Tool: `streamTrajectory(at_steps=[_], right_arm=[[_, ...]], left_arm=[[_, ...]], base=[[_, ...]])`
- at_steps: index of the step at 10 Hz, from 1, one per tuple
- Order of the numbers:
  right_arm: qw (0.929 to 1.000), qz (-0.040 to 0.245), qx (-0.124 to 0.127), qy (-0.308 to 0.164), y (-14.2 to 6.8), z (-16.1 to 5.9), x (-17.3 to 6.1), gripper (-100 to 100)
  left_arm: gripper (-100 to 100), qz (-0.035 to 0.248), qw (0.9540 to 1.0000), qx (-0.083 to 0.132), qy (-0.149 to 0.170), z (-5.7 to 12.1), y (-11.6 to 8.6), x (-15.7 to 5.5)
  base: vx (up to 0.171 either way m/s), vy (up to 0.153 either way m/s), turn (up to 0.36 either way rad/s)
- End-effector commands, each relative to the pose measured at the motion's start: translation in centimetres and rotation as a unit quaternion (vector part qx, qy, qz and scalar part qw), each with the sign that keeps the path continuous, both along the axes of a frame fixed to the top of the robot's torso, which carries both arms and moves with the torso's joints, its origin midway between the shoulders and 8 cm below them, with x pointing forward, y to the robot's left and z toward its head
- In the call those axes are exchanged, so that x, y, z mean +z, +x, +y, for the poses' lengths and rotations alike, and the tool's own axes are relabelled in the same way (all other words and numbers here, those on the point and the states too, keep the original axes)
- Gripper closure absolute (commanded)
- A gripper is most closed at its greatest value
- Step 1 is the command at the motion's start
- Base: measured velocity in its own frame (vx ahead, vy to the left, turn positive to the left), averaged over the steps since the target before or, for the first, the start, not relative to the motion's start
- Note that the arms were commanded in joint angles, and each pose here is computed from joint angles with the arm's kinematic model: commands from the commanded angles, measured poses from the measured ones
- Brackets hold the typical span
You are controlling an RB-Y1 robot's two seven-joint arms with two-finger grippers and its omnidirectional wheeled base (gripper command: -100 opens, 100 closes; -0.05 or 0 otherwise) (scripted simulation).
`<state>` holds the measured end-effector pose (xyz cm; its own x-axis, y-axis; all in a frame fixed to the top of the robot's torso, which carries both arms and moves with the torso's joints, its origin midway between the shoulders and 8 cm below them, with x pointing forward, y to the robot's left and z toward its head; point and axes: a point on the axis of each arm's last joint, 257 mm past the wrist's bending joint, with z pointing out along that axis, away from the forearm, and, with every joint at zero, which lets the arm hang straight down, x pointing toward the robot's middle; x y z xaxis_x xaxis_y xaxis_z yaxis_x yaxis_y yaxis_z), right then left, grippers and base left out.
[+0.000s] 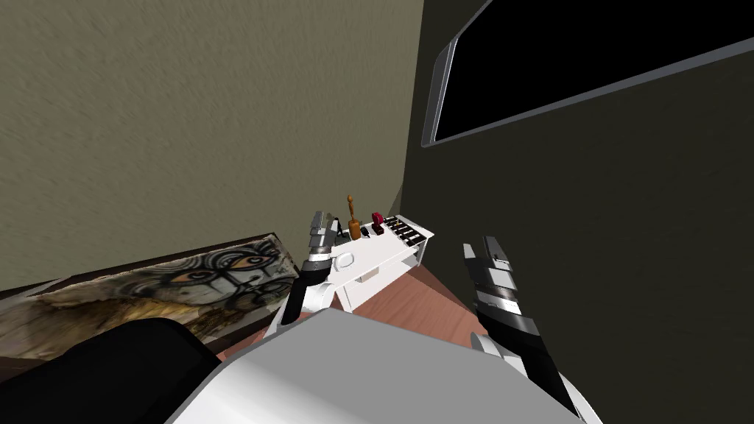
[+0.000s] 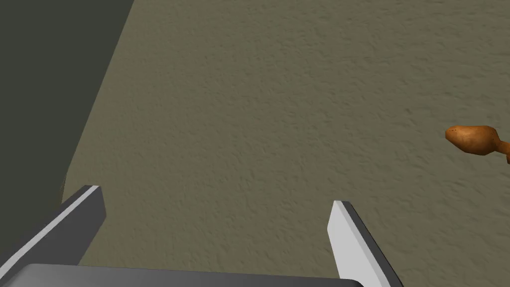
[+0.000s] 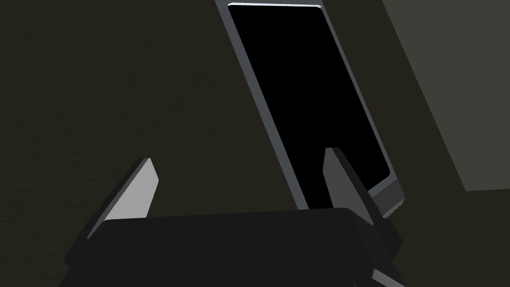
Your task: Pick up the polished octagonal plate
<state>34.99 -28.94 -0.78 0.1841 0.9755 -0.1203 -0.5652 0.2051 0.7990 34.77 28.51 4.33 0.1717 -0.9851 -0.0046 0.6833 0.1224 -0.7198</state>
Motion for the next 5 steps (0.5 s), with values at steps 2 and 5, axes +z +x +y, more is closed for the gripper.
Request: streamTrajectory(at_steps=[2,5], right_arm=[[1.0,0.0,0.0,0.0,0.0,0.0,0.0,0],[1.0,0.0,0.0,0.0,0.0,0.0,0.0,0]], left_arm=[[-100,0.033,0.9993,-0.009,0.018,-0.1,1.4,-1.6],[-100,0.083,0.9961,-0.012,0.027,0.5,3.5,-4.3]], base=[[0.011,-0.005,-0.006],[0.021,-0.006,-0.007]])
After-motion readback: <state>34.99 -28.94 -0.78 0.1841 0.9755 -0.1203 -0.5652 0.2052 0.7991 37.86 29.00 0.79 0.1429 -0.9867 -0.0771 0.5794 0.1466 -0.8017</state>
